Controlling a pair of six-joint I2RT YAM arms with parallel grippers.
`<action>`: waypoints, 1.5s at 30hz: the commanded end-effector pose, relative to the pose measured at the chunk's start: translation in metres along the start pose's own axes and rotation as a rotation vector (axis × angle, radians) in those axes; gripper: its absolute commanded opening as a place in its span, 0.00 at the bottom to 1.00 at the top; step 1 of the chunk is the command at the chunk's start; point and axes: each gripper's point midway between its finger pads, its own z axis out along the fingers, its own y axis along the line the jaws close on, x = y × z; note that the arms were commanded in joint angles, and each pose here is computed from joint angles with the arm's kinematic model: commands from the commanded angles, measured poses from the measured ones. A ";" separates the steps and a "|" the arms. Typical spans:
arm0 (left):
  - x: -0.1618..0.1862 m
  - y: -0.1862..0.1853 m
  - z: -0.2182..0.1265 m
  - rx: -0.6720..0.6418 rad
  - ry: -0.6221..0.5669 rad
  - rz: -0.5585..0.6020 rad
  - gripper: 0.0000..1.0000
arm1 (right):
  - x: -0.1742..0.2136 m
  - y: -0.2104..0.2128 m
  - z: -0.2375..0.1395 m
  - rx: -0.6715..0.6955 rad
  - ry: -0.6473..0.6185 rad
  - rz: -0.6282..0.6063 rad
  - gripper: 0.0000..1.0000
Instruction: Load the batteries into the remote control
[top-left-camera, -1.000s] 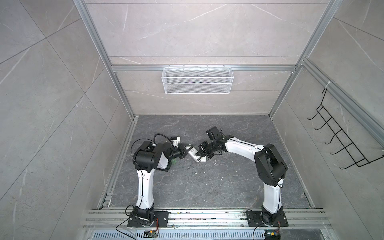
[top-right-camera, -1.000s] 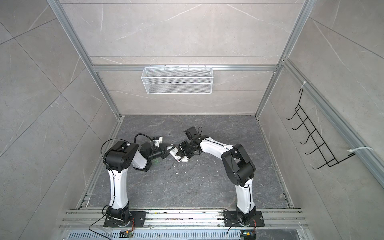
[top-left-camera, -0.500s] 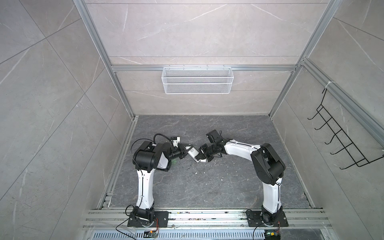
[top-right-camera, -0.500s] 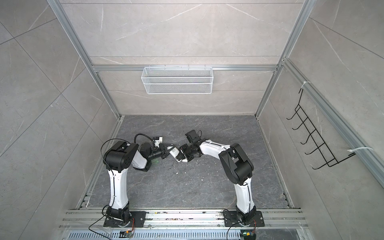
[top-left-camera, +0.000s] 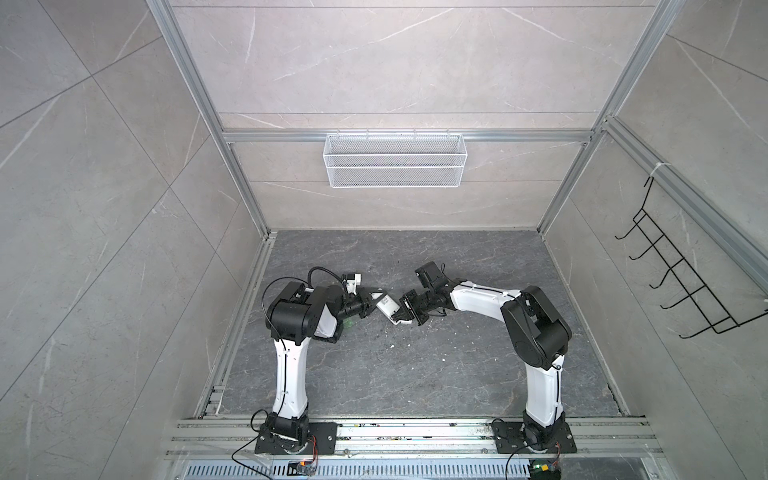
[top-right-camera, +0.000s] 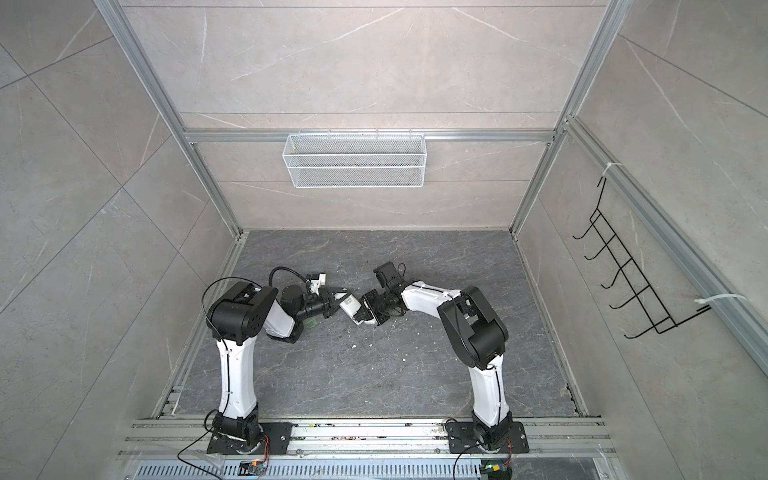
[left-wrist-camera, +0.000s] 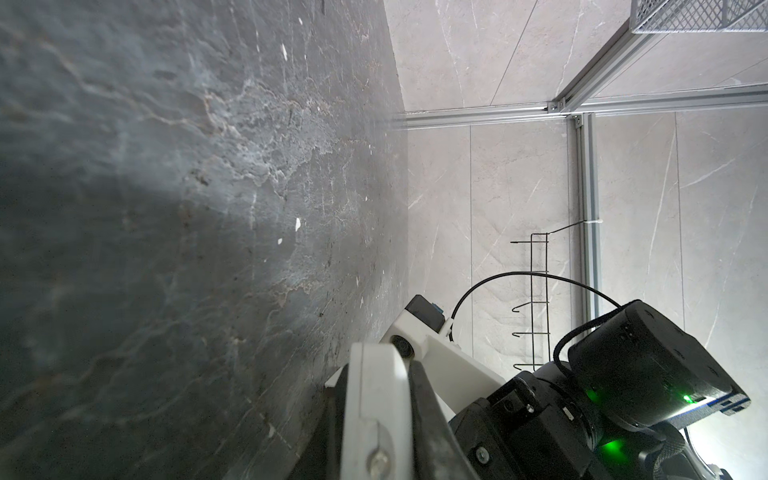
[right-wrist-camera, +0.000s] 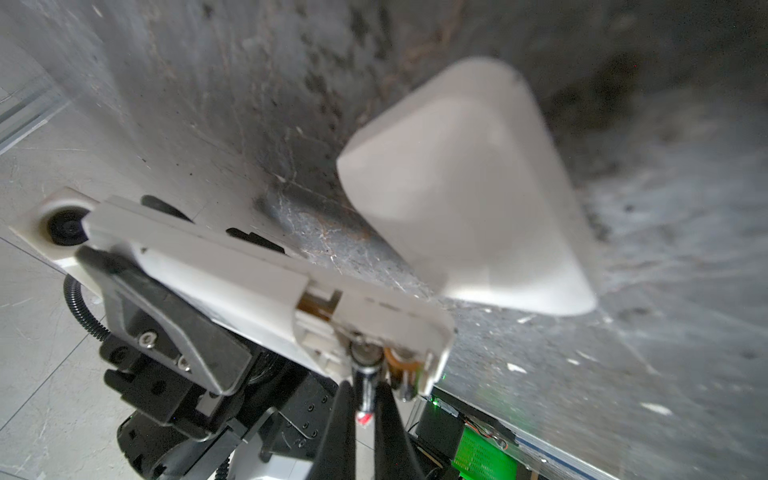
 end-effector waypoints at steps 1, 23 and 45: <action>-0.003 -0.021 0.002 0.062 0.011 0.059 0.10 | -0.003 -0.005 -0.002 0.014 0.000 0.004 0.06; -0.004 -0.022 0.001 0.063 0.007 0.061 0.10 | 0.007 0.009 -0.010 -0.013 0.031 -0.016 0.29; -0.005 -0.018 0.000 0.056 0.001 0.049 0.10 | 0.022 0.030 -0.043 -0.046 0.016 -0.124 0.28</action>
